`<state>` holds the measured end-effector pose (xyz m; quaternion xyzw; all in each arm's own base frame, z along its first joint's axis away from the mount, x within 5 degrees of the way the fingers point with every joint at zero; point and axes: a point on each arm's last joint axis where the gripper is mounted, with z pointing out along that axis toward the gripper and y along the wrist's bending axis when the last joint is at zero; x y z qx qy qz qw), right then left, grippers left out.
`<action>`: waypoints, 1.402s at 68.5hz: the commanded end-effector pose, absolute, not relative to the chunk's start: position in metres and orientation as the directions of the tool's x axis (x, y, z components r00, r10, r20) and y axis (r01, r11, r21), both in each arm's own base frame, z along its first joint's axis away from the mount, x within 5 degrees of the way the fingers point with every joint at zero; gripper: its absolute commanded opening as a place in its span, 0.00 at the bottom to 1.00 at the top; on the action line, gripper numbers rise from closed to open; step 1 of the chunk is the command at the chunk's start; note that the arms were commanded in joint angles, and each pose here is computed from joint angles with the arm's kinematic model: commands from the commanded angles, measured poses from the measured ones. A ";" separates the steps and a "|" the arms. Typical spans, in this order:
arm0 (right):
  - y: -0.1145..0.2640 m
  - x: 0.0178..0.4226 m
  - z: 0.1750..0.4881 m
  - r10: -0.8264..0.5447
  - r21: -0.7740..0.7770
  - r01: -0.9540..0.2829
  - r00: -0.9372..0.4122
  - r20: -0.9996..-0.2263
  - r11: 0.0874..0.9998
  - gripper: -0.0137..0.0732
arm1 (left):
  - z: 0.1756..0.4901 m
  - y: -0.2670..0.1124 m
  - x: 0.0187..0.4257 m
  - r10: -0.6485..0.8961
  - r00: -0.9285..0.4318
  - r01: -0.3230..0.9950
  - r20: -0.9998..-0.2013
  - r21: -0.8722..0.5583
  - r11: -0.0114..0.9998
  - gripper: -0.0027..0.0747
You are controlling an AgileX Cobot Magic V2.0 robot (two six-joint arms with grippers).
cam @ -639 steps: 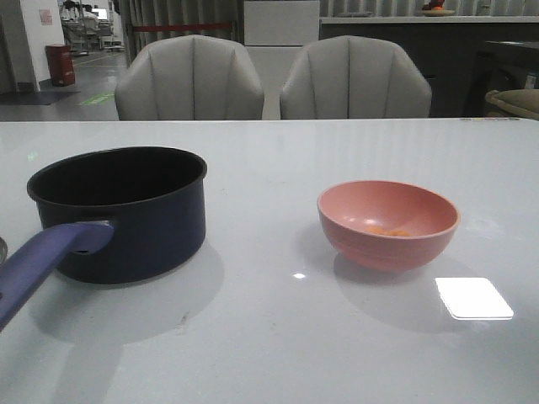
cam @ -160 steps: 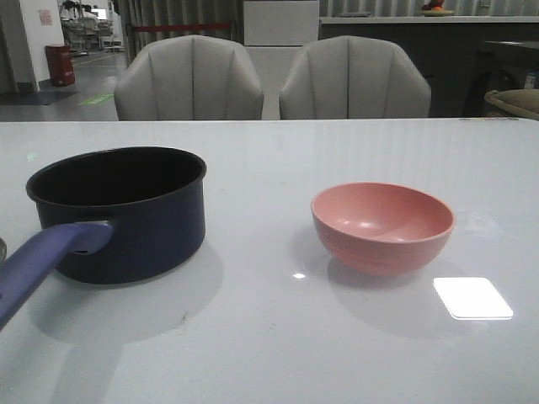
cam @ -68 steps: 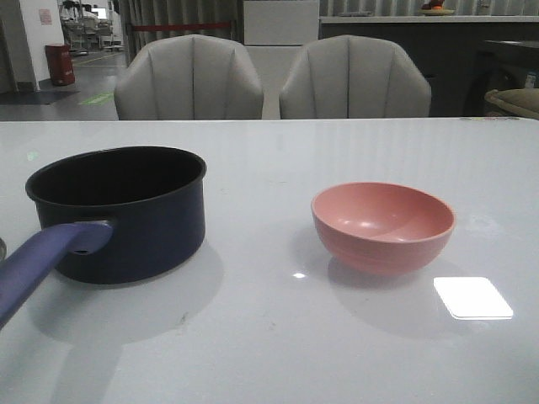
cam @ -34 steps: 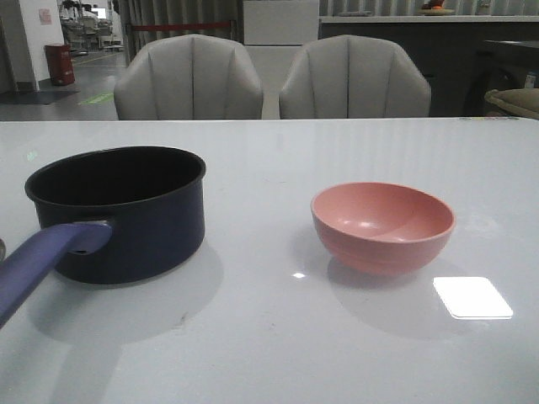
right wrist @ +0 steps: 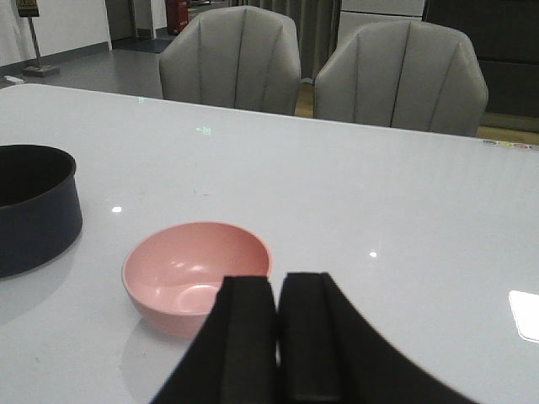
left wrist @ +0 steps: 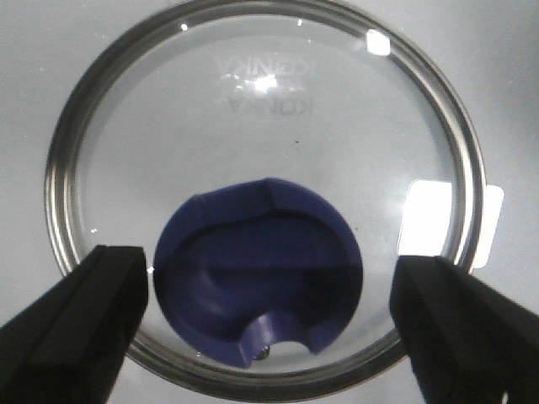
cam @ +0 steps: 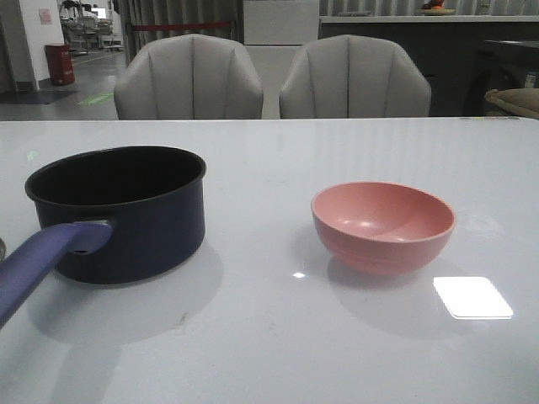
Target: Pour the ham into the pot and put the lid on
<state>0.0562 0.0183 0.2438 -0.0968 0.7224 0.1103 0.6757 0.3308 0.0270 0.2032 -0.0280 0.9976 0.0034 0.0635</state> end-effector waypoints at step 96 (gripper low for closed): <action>0.017 0.056 0.260 0.025 0.015 -0.277 0.033 -0.999 0.961 0.34 | 0.357 -0.049 0.357 0.142 -0.855 0.210 -0.499 -0.083 0.974 0.47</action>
